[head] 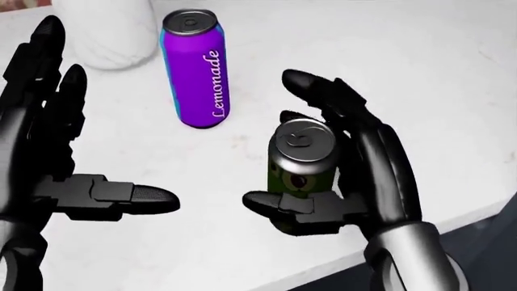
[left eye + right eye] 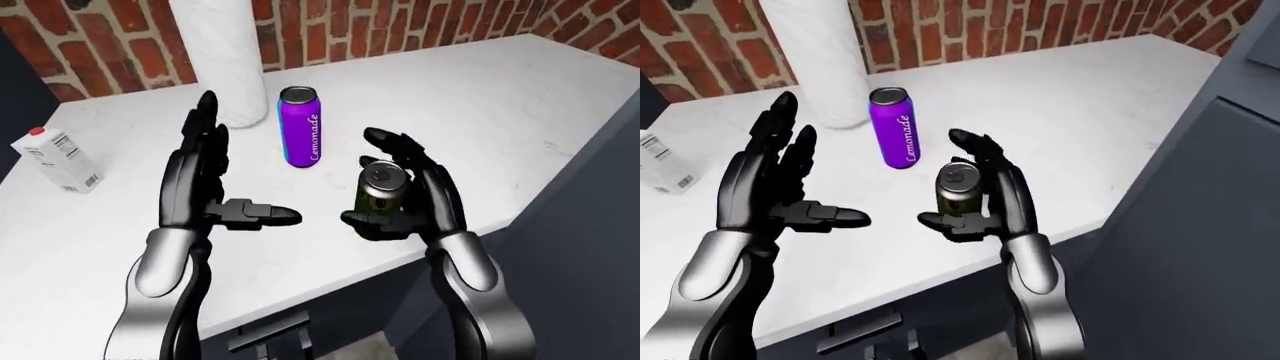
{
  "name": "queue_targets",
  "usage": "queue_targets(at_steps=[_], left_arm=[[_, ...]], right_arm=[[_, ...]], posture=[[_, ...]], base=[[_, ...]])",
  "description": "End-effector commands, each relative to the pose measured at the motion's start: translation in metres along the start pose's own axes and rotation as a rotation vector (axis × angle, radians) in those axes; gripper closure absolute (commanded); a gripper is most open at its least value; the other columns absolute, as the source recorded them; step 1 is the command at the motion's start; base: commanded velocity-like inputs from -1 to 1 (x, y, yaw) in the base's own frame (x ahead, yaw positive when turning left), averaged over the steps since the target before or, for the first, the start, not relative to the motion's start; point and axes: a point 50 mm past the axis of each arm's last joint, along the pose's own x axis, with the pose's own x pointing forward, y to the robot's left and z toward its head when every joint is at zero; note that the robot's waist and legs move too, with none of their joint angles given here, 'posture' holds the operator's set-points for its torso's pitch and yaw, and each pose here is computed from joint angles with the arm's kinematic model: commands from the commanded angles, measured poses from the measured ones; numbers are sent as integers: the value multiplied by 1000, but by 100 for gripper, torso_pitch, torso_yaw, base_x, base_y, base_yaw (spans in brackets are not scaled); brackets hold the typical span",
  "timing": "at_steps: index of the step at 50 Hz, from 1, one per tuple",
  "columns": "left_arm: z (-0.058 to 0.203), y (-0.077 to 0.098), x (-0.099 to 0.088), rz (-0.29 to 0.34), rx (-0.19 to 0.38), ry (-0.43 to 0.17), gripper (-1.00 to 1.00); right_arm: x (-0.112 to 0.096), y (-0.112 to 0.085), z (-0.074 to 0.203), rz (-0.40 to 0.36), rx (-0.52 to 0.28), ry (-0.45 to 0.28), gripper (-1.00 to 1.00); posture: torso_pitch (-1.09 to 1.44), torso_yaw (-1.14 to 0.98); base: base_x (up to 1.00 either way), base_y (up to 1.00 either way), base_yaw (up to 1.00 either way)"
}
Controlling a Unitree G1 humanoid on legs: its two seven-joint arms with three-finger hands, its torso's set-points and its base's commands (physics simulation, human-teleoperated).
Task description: Move the drinks to the dining counter.
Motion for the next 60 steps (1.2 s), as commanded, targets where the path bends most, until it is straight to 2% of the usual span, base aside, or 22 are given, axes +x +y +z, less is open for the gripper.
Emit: queue_targets(at_steps=[1,7,8,14,19,23,33,38,41,49,56,60], left_arm=[[16,0,-2,0,9,-84,-100],[25,-2,2,-5,15,-88,-100],[26,-3,2,-7,16,-91,-100],[31,-4,8,-9,25,-84,-100],[30,-7,22,9,33,-15,-100],[28,-17,32,-6,57,10,-100],[28,-17,59,4,75,33,-100],[27,-22,71,-40,96,48,-100],[27,-20,79,-46,107,52,-100],[20,-22,94,-116,103,63,-100],[12,-19,109,-172,70,98,-100],[6,-22,116,-219,86,97,-100]], right_arm=[[-2,1,17,8,-4,-92,24],[-6,-1,20,5,-1,-101,98],[-7,-1,24,6,-1,-106,100],[-14,-5,43,-6,10,-146,100],[-23,-7,62,-8,29,-186,100],[-24,-10,64,-15,33,-194,100],[-25,-9,72,-11,40,-208,100],[-24,-6,68,-6,48,-204,100],[-24,-6,67,-6,51,-202,100],[-23,-6,66,-6,54,-200,100],[-23,-4,66,-3,56,-198,100],[-22,-4,65,-4,53,-194,100]], posture=[[0,0],[0,0],[0,0],[0,0],[0,0],[0,0],[0,0],[0,0],[0,0],[0,0],[0,0],[0,0]], base=[[0,0,0],[0,0,0],[0,0,0],[0,0,0],[0,0,0],[0,0,0],[0,0,0],[0,0,0],[0,0,0],[0,0,0],[0,0,0],[0,0,0]])
